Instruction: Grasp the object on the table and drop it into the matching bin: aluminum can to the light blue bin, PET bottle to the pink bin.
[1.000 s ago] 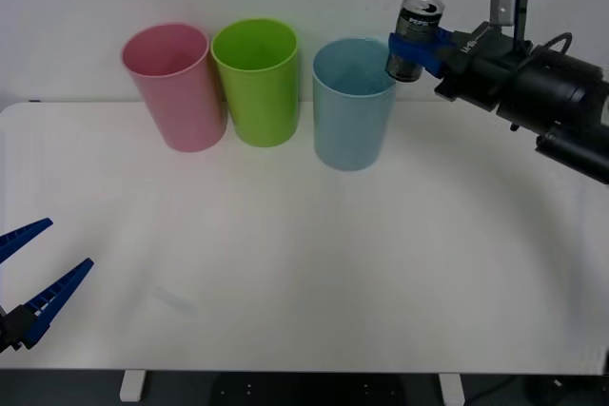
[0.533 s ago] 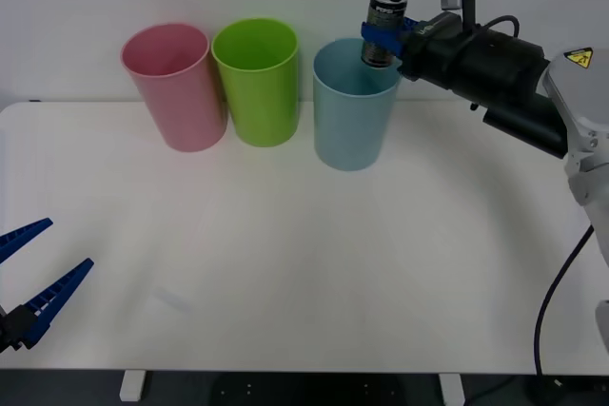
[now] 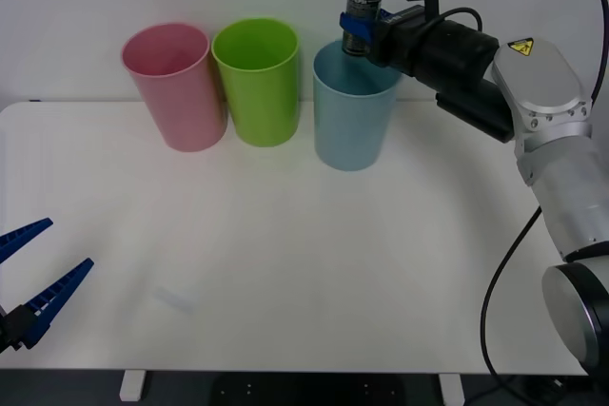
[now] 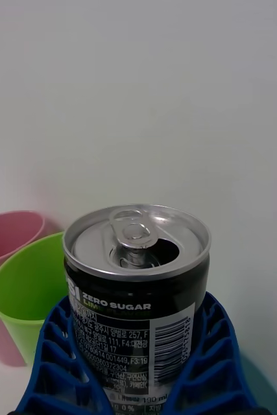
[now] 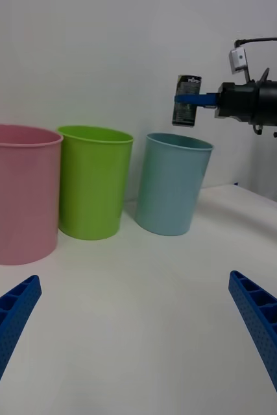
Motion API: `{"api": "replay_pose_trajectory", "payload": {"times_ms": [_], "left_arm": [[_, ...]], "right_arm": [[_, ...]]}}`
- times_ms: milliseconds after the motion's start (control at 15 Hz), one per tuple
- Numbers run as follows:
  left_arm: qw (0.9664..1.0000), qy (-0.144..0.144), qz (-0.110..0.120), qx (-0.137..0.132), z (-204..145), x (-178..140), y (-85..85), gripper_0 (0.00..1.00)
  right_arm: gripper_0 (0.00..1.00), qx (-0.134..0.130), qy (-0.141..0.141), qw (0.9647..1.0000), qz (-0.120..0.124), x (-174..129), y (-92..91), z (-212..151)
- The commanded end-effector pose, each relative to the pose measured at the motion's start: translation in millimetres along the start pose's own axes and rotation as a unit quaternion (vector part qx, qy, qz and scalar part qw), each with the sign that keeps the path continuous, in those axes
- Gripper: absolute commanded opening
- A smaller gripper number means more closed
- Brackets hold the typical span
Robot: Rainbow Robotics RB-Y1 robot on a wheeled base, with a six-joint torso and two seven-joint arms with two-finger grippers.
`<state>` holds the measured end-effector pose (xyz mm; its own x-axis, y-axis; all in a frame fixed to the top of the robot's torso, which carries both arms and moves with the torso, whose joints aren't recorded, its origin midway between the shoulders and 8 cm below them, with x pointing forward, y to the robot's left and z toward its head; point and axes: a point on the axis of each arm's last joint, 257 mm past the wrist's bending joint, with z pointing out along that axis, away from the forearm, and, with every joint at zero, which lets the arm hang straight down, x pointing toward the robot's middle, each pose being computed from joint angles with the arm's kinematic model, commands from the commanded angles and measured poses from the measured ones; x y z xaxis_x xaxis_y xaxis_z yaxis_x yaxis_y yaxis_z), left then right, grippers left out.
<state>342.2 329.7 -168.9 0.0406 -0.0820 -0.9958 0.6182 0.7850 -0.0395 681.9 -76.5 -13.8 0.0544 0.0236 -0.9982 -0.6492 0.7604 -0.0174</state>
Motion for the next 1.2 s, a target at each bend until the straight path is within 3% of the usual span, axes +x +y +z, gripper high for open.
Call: {"api": "replay_pose_trajectory", "payload": {"times_ms": [67,333,400,533,800,1200], "left_arm": [[1.0,0.0,0.0,0.0,0.0,0.0,0.0,1.0],[1.0,0.0,0.0,0.0,0.0,0.0,0.0,1.0],[1.0,0.0,0.0,0.0,0.0,0.0,0.0,1.0],[1.0,0.0,0.0,0.0,0.0,0.0,0.0,1.0],[1.0,0.0,0.0,0.0,0.0,0.0,0.0,1.0],[1.0,0.0,0.0,0.0,0.0,0.0,0.0,1.0]], "right_arm": [[0.0,-0.001,0.0,1.0,-0.004,0.4,0.8,0.5],[0.02,-0.001,0.0,1.0,-0.004,-0.1,1.0,0.5],[0.1,-0.001,0.0,1.0,-0.004,0.7,0.9,0.1],[1.0,-0.002,-0.001,1.0,-0.01,-1.1,1.7,0.8],[1.0,-0.006,-0.004,0.9999,-0.013,-3.1,3.2,0.4],[1.0,-0.023,-0.01,0.9997,0.0,-3.9,7.5,-6.1]]}}
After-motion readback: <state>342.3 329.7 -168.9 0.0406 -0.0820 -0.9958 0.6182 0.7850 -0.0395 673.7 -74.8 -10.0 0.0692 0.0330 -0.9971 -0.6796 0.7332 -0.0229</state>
